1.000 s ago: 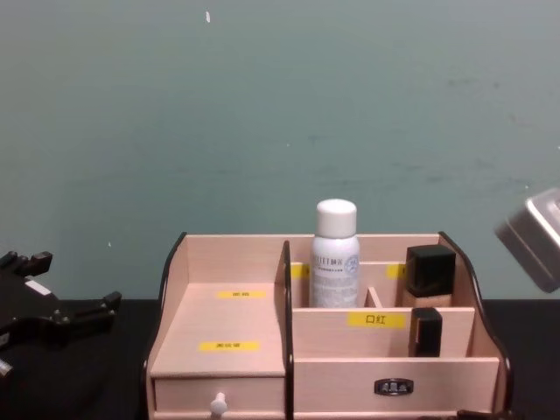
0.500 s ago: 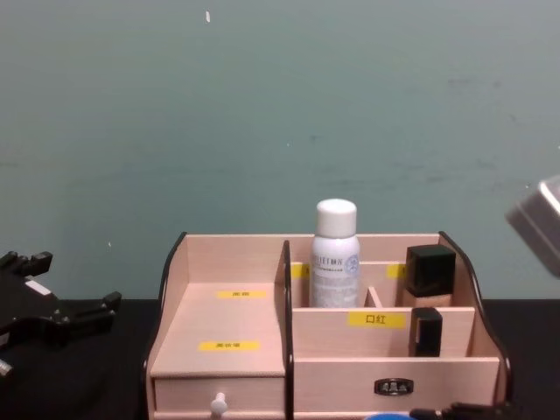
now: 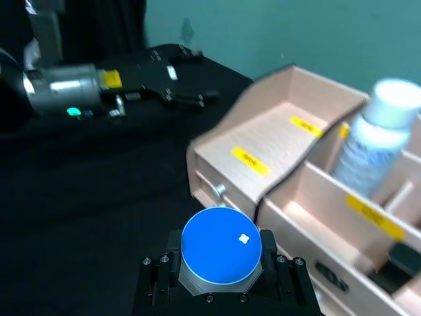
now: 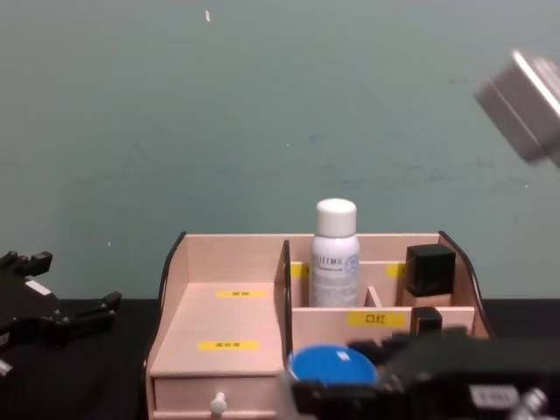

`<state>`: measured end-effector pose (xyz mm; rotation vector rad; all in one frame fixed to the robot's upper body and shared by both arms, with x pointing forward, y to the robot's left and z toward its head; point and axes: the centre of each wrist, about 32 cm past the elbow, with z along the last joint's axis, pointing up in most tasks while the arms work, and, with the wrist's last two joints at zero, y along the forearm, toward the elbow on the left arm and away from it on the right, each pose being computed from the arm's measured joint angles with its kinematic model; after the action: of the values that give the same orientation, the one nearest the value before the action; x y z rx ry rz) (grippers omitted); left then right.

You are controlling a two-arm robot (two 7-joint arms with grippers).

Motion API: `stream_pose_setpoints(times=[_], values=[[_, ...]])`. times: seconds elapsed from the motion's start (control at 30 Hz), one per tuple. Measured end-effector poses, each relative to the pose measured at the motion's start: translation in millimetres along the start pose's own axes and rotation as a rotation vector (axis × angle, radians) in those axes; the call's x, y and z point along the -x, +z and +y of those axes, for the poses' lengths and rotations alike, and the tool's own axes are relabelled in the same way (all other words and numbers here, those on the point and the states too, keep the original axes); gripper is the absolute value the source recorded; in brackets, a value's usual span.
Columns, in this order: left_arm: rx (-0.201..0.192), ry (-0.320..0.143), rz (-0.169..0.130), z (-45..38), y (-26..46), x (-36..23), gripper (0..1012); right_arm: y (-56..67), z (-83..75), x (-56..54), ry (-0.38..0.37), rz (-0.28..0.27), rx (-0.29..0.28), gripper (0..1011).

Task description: Pick up the facial cleanser and watermelon frost from the table and place them into the tiered storage box.

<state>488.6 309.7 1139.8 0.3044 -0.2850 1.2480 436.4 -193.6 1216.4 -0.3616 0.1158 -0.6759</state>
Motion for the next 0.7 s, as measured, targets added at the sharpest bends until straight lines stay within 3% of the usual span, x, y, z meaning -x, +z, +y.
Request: stream_pose_setpoints(times=[0.4,0.7], values=[[0.0,0.0,0.0,0.0,0.0,0.0,1001,49.6,27.4,4.1,0.013,-0.059,-0.016,713],[0.0,0.0,0.0,0.0,0.0,0.0,1001,70.1,54.5,-2.3,-0.011,-0.098,0.001,712]])
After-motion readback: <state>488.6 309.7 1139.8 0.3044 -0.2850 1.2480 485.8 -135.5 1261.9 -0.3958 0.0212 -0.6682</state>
